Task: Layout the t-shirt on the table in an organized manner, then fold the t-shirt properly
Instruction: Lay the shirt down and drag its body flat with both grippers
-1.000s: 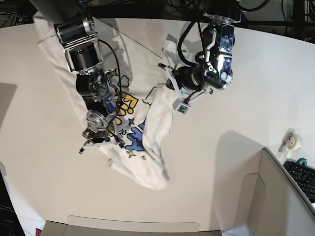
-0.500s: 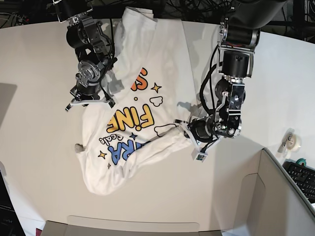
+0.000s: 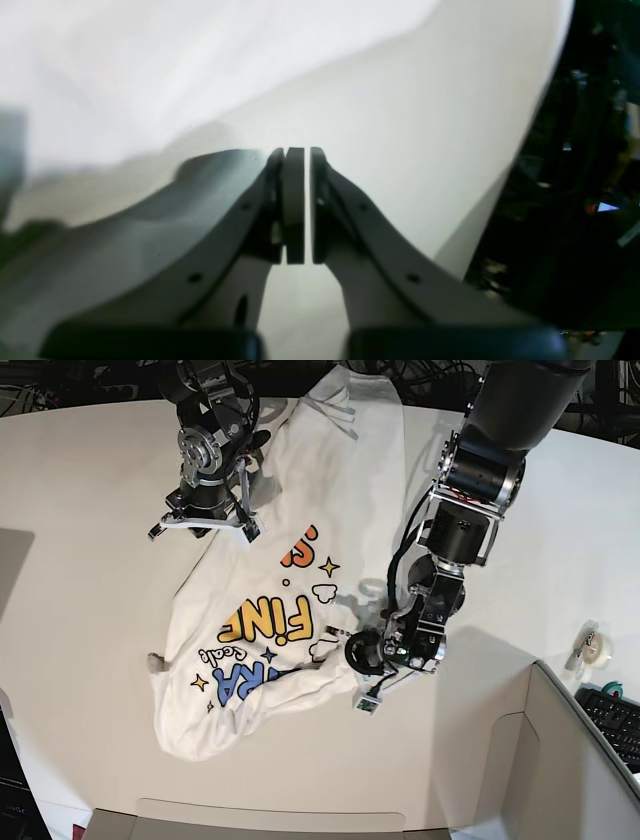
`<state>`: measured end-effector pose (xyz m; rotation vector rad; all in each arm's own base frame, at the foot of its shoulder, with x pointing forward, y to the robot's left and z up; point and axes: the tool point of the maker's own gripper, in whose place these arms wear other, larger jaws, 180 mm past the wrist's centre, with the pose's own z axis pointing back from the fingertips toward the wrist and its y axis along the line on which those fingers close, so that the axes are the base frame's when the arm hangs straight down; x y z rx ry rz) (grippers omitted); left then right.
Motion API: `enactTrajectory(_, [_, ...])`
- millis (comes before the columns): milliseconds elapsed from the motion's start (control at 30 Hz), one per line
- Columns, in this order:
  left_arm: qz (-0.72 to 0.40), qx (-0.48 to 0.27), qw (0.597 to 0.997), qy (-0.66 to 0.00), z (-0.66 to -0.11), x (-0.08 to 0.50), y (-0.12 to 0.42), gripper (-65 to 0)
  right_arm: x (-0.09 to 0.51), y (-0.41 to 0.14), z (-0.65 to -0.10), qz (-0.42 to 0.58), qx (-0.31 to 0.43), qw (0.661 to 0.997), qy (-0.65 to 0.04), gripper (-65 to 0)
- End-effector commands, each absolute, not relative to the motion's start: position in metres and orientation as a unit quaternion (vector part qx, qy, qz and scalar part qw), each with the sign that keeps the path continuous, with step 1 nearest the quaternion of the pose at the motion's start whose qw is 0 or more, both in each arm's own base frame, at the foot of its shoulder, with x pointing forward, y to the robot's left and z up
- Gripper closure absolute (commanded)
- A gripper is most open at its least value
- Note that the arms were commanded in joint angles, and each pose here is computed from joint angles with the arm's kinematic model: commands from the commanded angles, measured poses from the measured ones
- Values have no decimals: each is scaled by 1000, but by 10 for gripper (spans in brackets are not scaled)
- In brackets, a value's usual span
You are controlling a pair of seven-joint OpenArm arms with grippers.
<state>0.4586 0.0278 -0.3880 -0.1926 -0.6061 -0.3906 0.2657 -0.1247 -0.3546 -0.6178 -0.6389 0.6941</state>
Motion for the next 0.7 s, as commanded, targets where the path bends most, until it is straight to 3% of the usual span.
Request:
enactTrajectory(0, [-192, -106, 916, -335, -352, 478, 18, -86, 278, -124, -331, 311, -303, 835, -337, -22])
enactTrajectory(133, [-169, -115, 897, -393, -281, 485, 30, -209, 307, -114, -292, 279, -302, 821, -397, -23])
enactTrajectory(300, [-146, -104, 888, -424, -245, 442, 59, -214, 348, -102, -270, 265, -302, 810, -428, -24])
enactTrajectory(433, [-156, -75, 897, -407, -257, 382, 78, -212, 389, -88, -290, 287, -303, 817, -398, -24])
enactTrajectory(500, [-160, -75, 905, -388, -272, 350, 79, -182, 411, -79, -296, 307, -301, 810, -399, -24])
enactTrajectory(667, [-152, -92, 933, -312, -323, 287, 76, -8, 452, -87, -313, 342, -317, 802, -373, -24])
